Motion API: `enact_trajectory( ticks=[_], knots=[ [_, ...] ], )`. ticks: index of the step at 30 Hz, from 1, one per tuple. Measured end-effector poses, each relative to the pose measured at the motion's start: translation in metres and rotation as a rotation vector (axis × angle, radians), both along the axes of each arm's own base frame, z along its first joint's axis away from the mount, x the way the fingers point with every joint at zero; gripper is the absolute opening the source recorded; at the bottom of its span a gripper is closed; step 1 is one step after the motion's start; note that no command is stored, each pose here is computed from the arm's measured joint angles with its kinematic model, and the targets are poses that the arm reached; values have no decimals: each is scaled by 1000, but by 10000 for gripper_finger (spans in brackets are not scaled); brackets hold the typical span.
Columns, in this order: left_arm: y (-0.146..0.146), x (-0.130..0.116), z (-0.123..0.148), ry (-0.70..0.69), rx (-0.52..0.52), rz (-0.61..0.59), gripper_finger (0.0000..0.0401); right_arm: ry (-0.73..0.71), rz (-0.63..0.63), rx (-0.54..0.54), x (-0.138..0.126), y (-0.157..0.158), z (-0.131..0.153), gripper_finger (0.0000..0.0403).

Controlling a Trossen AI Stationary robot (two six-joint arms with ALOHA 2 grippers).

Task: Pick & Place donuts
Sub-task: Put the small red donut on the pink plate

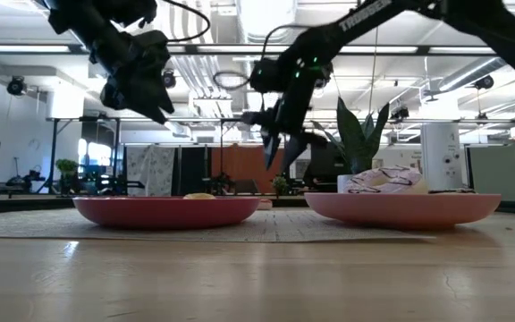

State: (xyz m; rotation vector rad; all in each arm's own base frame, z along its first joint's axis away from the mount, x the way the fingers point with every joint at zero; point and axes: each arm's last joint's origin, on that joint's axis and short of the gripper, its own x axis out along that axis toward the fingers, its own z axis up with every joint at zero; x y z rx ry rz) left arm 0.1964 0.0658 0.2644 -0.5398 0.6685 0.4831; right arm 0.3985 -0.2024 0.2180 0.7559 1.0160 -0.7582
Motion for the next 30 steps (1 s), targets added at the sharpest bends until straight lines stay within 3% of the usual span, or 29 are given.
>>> enact_trajectory(
  ticks=[10, 19, 23, 30],
  knots=[
    [-5, -6, 12, -68, -18, 18, 140, -4, -44, 77, 5, -29, -45, 167],
    [-5, -7, 10, -64, -28, 26, 140, -44, -15, 185, 12, -34, -58, 153],
    [-5, -7, 10, -62, -27, 27, 140, -80, 31, 161, 16, -27, -38, 151],
    [12, -1, 1, -50, -76, 84, 140, -33, 81, -20, -12, -5, 42, 151]
  ],
)
